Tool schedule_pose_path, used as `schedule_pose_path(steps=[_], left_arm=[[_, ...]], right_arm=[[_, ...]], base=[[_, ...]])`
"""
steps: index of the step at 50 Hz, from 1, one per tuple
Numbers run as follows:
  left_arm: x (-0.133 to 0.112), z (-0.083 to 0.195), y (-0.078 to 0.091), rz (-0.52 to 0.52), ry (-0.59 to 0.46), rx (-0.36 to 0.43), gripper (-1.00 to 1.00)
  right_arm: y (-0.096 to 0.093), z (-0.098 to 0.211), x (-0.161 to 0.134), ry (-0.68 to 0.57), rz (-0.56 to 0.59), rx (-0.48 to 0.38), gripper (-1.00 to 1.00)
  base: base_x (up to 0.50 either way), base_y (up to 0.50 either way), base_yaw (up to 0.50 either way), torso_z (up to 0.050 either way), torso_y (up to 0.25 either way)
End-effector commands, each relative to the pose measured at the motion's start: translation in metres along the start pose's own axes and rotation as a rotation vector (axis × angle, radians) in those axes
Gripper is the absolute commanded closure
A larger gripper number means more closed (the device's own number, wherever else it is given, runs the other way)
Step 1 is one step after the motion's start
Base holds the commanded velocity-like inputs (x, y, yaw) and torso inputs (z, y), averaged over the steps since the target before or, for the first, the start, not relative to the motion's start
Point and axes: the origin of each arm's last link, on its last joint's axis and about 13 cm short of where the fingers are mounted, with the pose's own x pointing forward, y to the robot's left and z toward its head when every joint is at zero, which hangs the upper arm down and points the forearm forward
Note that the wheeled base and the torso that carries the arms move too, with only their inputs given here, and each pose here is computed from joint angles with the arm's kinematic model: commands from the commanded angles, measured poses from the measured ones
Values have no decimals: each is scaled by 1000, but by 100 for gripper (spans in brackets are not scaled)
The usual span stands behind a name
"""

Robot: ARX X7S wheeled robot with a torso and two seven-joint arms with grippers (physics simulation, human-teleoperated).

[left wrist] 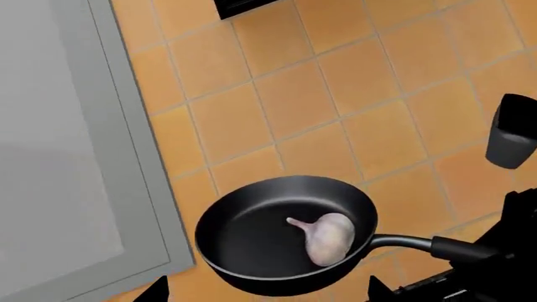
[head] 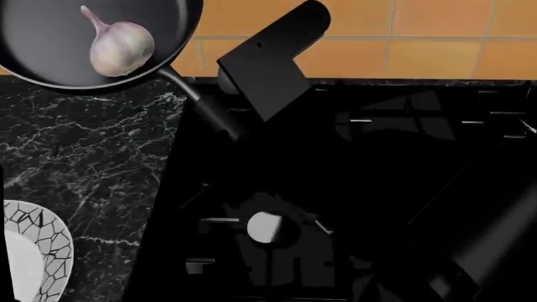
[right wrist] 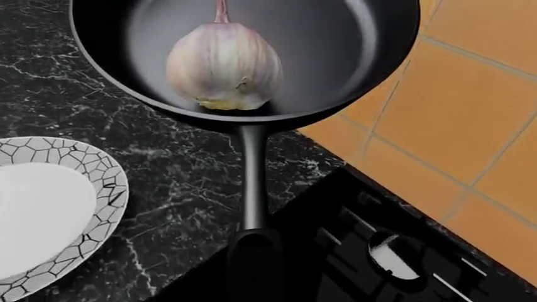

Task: Pick up the pan and dump the vegetables in it onto the plate. Then return the pan to the stove.

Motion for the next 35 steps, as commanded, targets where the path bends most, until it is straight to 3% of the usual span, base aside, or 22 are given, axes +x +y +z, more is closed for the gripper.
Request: schedule_pose_path(steps=[1,17,35], left_arm=[[0,1,1,6,-4,0,-100],[0,3,2,8,-10,3,-100],[1,5,1,5,-17,7,-100]], right_arm=[[-6,12,-6,-70,-75,-21,100],[-5,12,-8,-84,-80,-18,100],[-9,8,-10,-104,-110,21,100]], base=[[0,500,0,0,0],[-3,500,0,1,2],[-145,500,0,1,2]])
